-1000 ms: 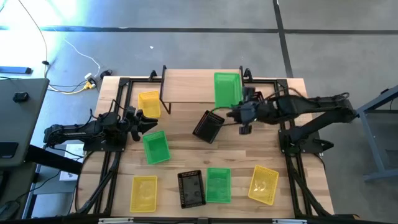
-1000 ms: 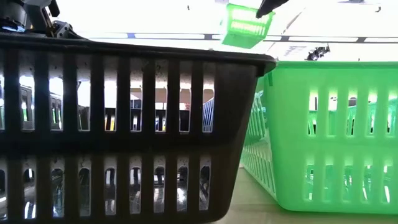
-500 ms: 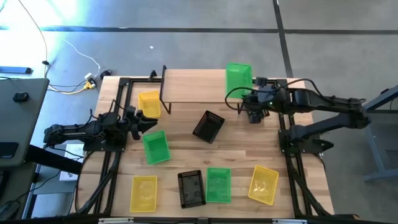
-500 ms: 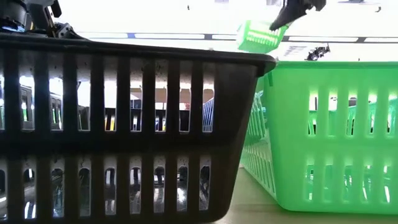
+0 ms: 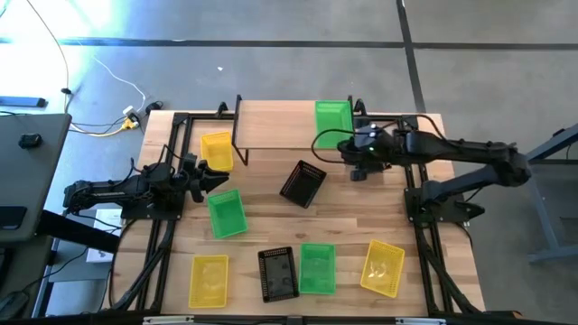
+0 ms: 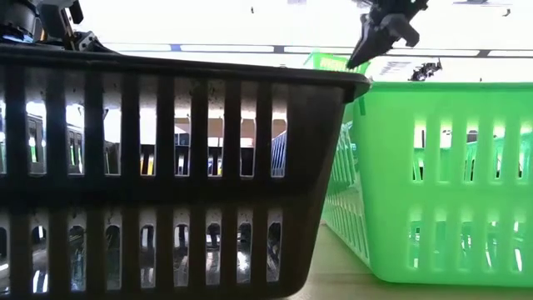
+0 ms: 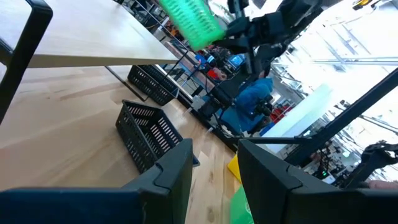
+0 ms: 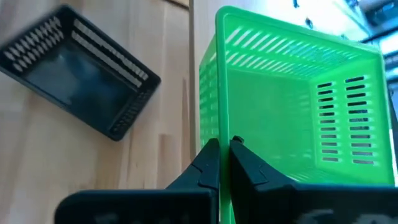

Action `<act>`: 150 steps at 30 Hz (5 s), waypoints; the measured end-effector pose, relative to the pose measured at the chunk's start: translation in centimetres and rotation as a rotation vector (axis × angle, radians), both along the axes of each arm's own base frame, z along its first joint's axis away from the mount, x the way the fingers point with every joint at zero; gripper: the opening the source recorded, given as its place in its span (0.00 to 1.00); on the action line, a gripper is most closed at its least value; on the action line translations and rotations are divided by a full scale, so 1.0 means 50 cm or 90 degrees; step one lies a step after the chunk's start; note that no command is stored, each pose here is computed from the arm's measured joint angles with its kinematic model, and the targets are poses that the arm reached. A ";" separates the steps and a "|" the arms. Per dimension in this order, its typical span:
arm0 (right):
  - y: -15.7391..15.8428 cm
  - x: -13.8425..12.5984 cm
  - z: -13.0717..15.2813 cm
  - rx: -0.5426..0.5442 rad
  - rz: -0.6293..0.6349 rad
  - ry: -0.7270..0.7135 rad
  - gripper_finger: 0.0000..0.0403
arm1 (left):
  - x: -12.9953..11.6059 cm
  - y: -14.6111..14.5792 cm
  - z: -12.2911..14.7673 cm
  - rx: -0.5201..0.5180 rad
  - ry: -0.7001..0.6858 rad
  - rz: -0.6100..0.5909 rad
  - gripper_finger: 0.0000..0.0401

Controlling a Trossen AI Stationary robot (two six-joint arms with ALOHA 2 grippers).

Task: Stack baskets on shelf by color
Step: Put the top right green bin on the shelf, then put the bottom left yellow bin on the shelf

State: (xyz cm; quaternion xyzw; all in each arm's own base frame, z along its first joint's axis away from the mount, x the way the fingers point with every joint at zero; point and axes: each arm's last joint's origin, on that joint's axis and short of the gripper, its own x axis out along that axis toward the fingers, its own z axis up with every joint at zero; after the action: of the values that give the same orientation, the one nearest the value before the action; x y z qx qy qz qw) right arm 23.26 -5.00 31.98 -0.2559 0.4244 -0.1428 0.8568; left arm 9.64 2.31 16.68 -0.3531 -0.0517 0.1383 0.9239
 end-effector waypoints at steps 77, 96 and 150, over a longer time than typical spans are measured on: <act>-0.049 0.037 -0.051 0.020 -0.104 0.046 0.23 | 0.000 0.000 0.000 0.037 0.011 0.005 0.29; -0.034 0.051 0.020 0.004 -0.123 -0.040 0.23 | -0.034 -0.002 0.108 0.206 0.043 0.058 0.29; -0.028 0.055 0.098 0.113 -0.227 -0.217 0.23 | 0.108 -0.254 0.235 -0.046 0.631 -0.517 0.29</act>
State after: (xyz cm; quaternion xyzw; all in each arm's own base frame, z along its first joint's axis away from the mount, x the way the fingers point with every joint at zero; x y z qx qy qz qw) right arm 26.00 -6.41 36.90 -0.0727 0.3229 -0.2950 0.8963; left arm 15.03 -10.41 28.43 -0.2697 0.5238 -0.0739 0.8046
